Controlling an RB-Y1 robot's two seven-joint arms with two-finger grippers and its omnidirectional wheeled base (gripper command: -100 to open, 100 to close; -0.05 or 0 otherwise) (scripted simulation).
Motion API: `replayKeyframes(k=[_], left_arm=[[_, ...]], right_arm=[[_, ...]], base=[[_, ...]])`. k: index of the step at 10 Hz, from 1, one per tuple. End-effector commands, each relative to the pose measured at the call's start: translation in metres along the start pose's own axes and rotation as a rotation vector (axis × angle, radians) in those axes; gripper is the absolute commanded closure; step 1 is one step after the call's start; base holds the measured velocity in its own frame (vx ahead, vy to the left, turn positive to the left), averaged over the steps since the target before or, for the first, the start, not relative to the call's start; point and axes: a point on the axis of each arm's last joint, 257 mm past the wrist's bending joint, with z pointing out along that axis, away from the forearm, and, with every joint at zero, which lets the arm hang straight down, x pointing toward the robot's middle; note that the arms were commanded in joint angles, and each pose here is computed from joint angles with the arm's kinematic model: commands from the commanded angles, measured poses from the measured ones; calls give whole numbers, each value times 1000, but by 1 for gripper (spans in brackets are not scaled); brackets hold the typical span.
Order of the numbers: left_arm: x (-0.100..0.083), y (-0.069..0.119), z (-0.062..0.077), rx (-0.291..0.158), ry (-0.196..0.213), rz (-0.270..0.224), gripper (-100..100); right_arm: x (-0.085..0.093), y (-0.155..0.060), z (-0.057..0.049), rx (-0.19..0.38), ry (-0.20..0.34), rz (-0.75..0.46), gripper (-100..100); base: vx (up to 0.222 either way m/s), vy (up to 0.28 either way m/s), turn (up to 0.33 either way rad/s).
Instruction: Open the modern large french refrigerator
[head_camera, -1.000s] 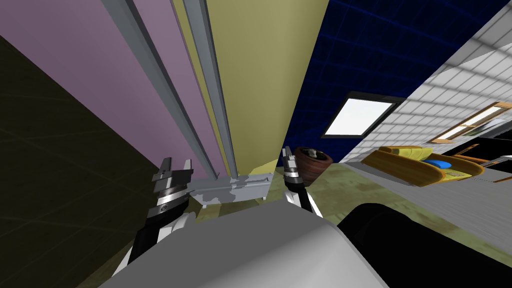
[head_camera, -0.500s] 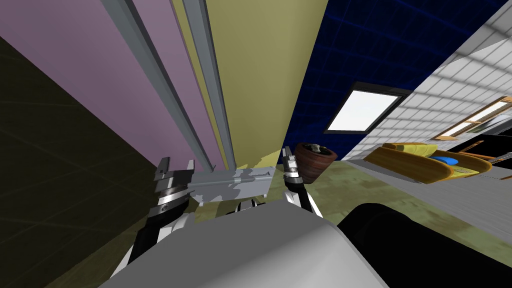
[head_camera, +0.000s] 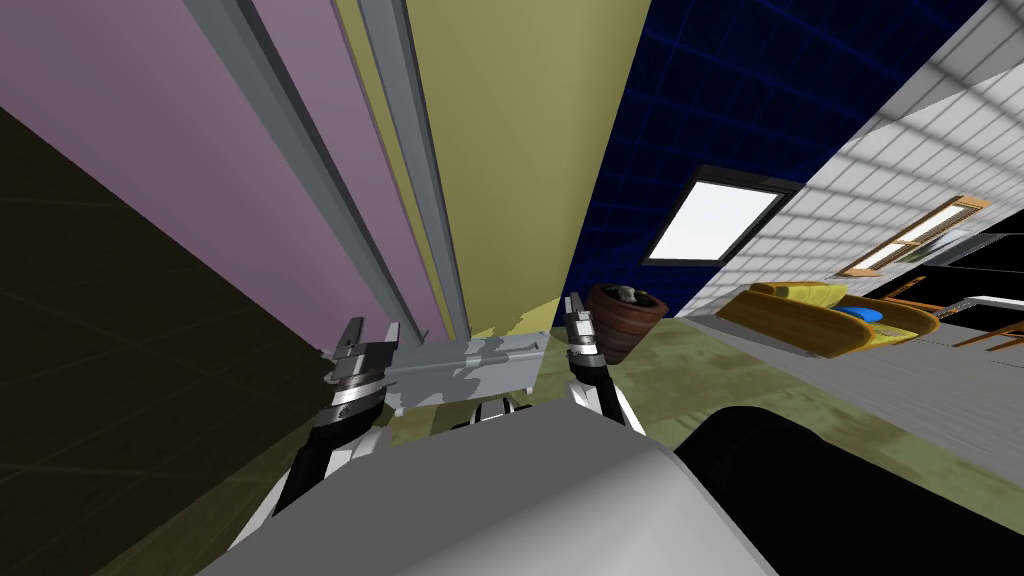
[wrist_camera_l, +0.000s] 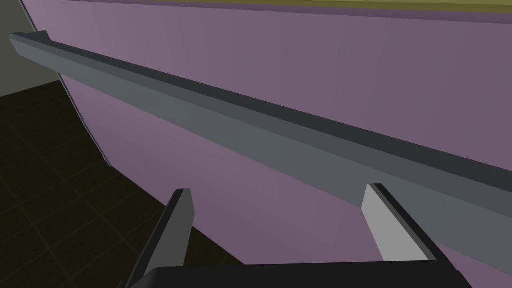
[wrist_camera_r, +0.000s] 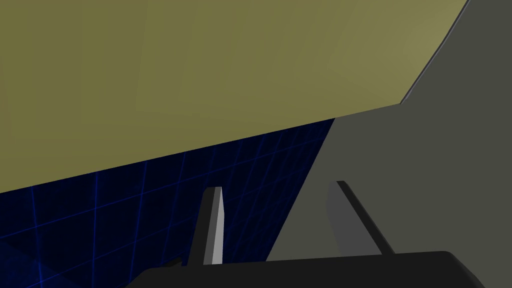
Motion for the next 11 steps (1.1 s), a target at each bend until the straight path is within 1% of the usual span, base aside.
replayKeyframes(k=[1, 7, 9, 11], left_arm=[[4, 16, -7, -17, 20, 1, -100], [17, 59, -25, -58, 53, -9, -100], [22, 76, -33, -76, 65, -14, -100], [28, 88, -39, -85, 78, -19, -100]], right_arm=[[0, 0, 0, 0, 0, 0, 0], [0, 0, 0, 0, 0, 0, 0], [0, 0, 0, 0, 0, 0, 0], [0, 0, 0, 0, 0, 0, 0]], base=[[2, 9, -54], [4, 11, -65], [7, 14, -73], [4, 12, -80]])
